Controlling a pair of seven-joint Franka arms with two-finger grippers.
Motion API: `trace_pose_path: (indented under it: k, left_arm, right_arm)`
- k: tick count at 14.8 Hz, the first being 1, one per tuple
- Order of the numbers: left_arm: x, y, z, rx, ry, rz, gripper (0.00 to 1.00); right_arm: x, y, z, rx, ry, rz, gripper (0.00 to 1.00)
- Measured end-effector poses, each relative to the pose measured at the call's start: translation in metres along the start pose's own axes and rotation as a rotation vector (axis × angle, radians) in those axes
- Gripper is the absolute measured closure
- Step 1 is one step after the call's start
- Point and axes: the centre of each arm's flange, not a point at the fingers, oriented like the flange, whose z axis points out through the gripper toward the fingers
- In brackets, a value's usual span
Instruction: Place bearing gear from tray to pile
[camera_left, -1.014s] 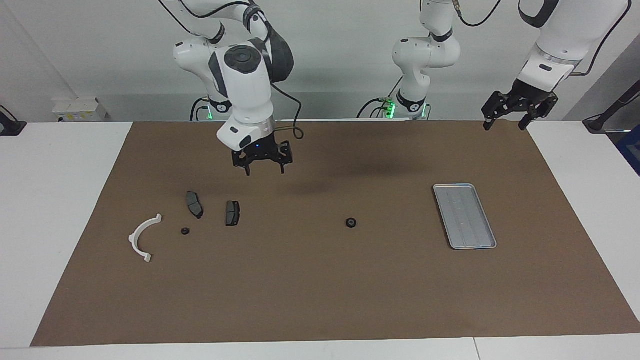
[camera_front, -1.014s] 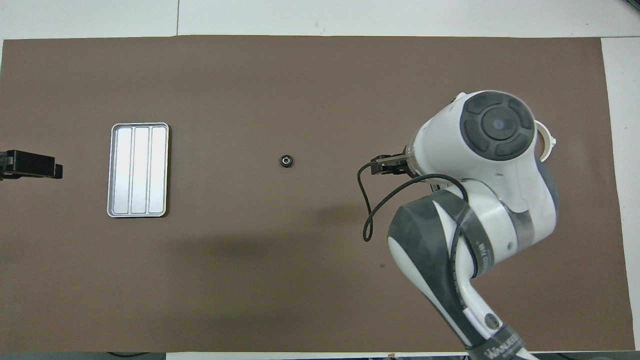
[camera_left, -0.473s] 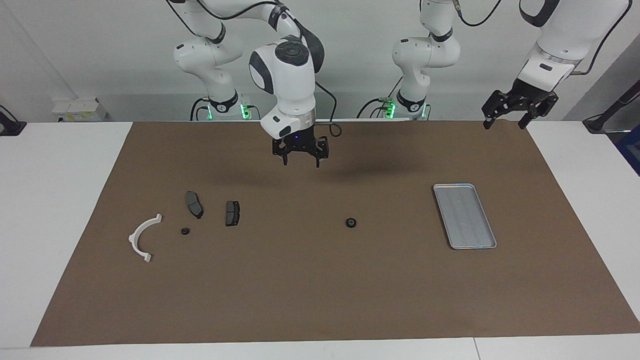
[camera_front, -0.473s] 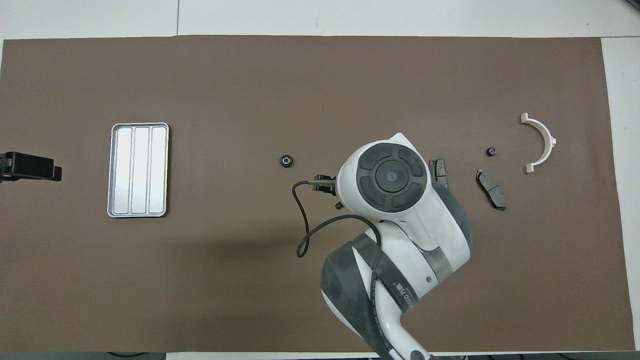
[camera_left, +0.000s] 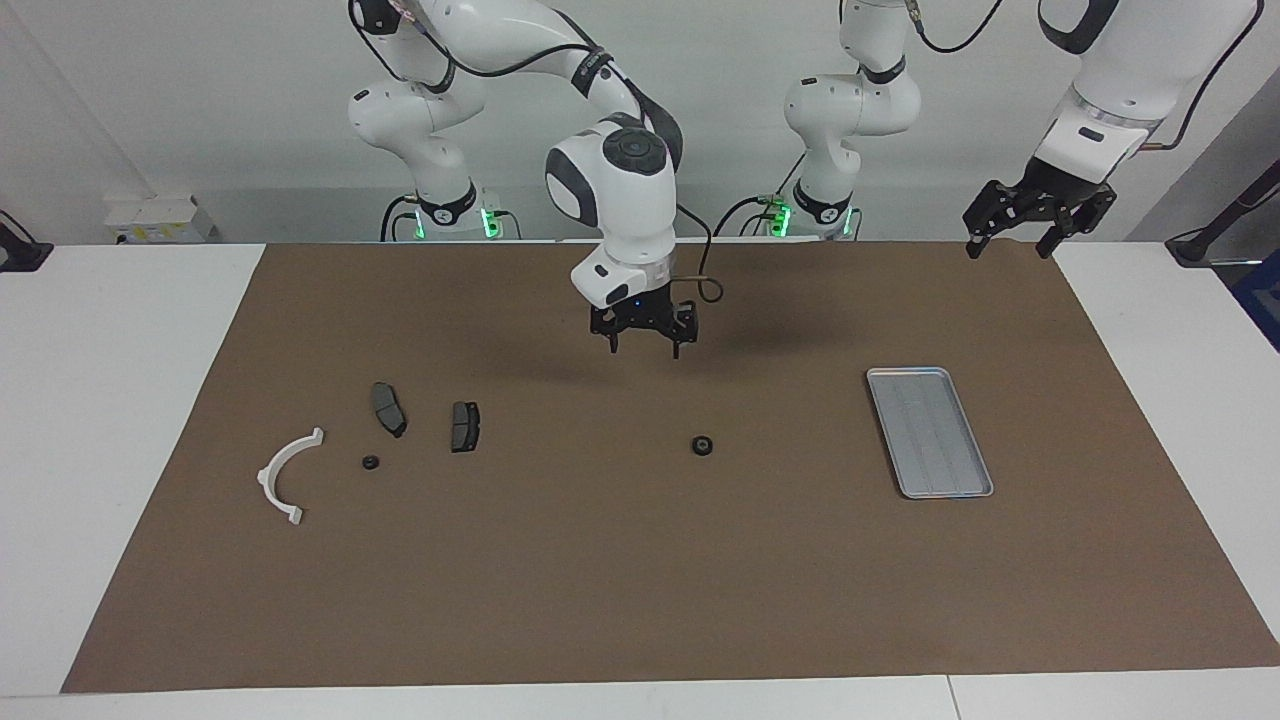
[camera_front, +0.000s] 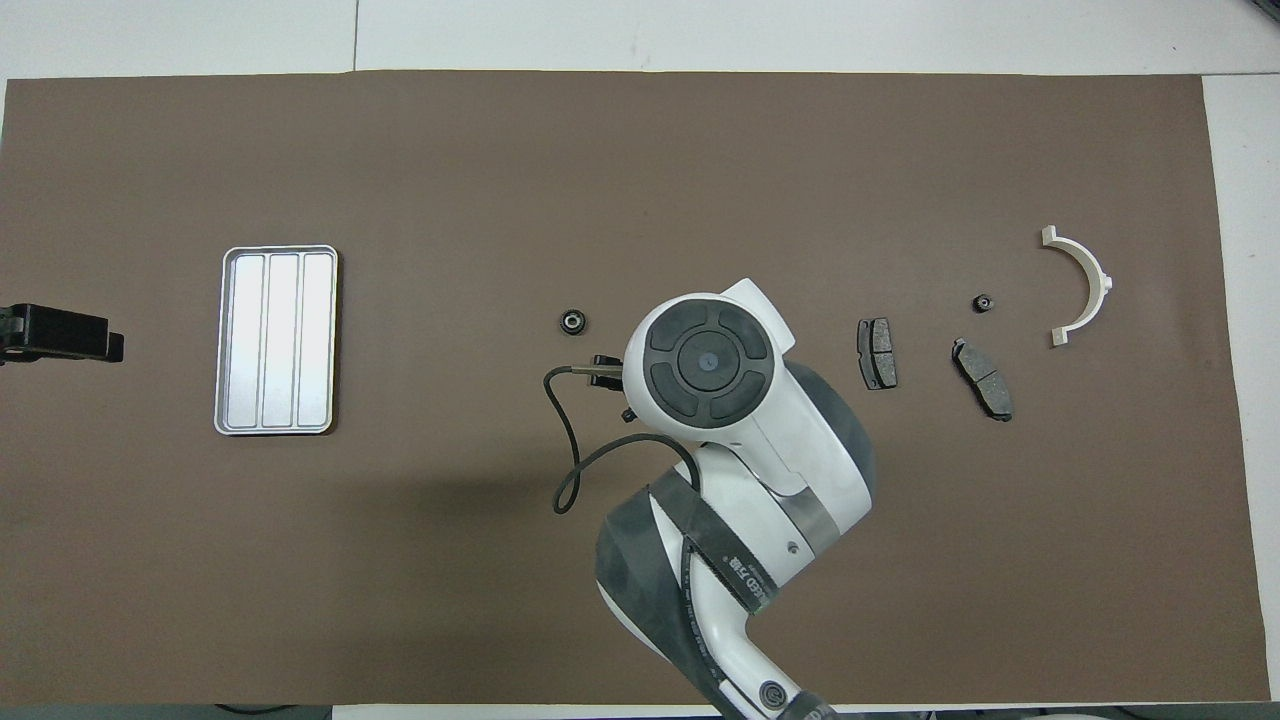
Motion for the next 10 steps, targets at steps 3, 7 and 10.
trace_pose_path:
  k: [3,7,10]
  left_arm:
    - [0.0,0.0,0.0,0.0,0.0,-0.001,0.0]
    - [-0.002,-0.001,-0.003,-0.001,0.001,-0.001,0.0]
    - [-0.003,-0.001,-0.003,-0.001,0.001,-0.001,0.0]
  right_arm:
    - [0.002,-0.01,0.014,-0.005,-0.002,-0.009,0.0]
    - [0.001,-0.036,0.038,-0.044,0.036,0.009,0.0]
    - [-0.005,-0.055,0.063,-0.058,0.025,0.008,0.0]
